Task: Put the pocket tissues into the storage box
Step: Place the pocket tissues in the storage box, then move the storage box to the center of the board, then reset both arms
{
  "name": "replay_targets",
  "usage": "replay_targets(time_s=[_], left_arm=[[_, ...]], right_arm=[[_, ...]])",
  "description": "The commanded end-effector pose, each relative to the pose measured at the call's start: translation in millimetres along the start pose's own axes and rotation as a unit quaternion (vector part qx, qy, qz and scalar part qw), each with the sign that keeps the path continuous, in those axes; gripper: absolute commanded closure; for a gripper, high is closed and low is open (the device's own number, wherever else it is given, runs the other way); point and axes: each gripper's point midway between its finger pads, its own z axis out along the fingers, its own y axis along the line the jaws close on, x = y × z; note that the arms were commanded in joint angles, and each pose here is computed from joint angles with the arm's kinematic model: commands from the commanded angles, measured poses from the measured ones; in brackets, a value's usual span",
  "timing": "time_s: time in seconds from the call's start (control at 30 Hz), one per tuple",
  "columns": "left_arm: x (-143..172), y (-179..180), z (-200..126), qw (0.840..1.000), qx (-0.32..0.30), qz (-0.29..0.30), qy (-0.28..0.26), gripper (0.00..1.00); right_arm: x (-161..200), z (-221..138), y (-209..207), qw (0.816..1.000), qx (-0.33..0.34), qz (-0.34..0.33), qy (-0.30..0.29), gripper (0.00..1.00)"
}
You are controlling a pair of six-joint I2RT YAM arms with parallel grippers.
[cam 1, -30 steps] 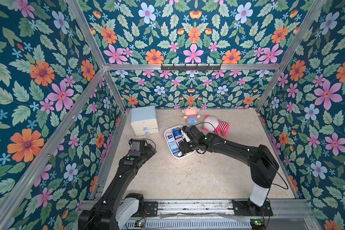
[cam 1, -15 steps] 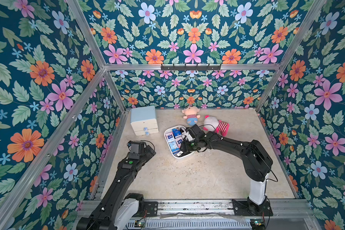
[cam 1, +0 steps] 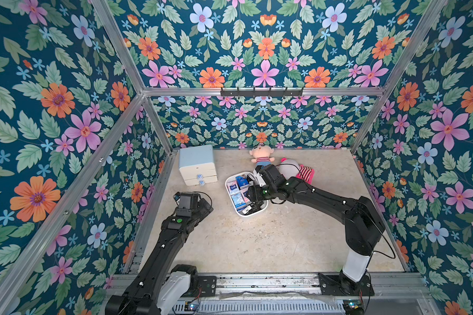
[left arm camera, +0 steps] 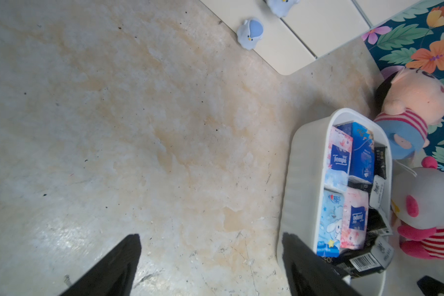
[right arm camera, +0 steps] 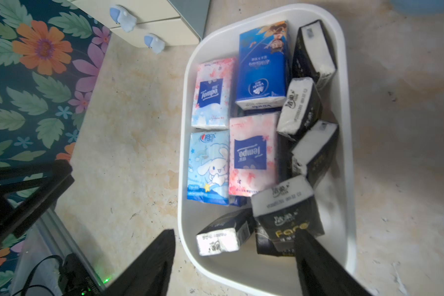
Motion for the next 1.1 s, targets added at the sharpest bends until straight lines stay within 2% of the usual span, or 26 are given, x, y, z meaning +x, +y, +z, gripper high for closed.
replay_targets(time_s=[0.0,0.13,0.37,0.5,0.63,0.83,0.93,1.07], left_arm=[[-8,-4,0,1.000,0.001,0.011,-0.012,0.08],[-11,-7,-1,1.000,0.002,0.013,-0.014,0.08],[-11,-1,-3,1.000,-0.009,0.016,-0.020,0.08],[-9,7,-3,0.999,-0.020,0.016,-0.026,0.08],[-9,13,1,0.999,-0.030,0.018,-0.032,0.07],[-29,17,13,0.993,-0.060,0.059,-0.078,0.07],[-45,13,21,0.985,-0.071,0.115,-0.110,0.07],[-64,7,29,0.968,-0.068,0.177,-0.165,0.06]], right_arm=[[-11,5,21,0.999,-0.051,0.003,-0.010,0.22],[-13,14,27,0.998,-0.065,0.006,0.002,0.22],[29,25,-2,0.998,-0.031,0.031,0.052,0.23],[37,23,-13,0.998,-0.018,0.041,0.053,0.23],[28,21,-12,0.998,-0.016,0.039,0.040,0.23],[-23,-10,-18,0.998,0.014,0.018,-0.056,0.18],[-42,-33,-50,0.993,0.046,0.036,-0.106,0.15],[-52,-72,-115,0.977,0.094,0.077,-0.173,0.14]])
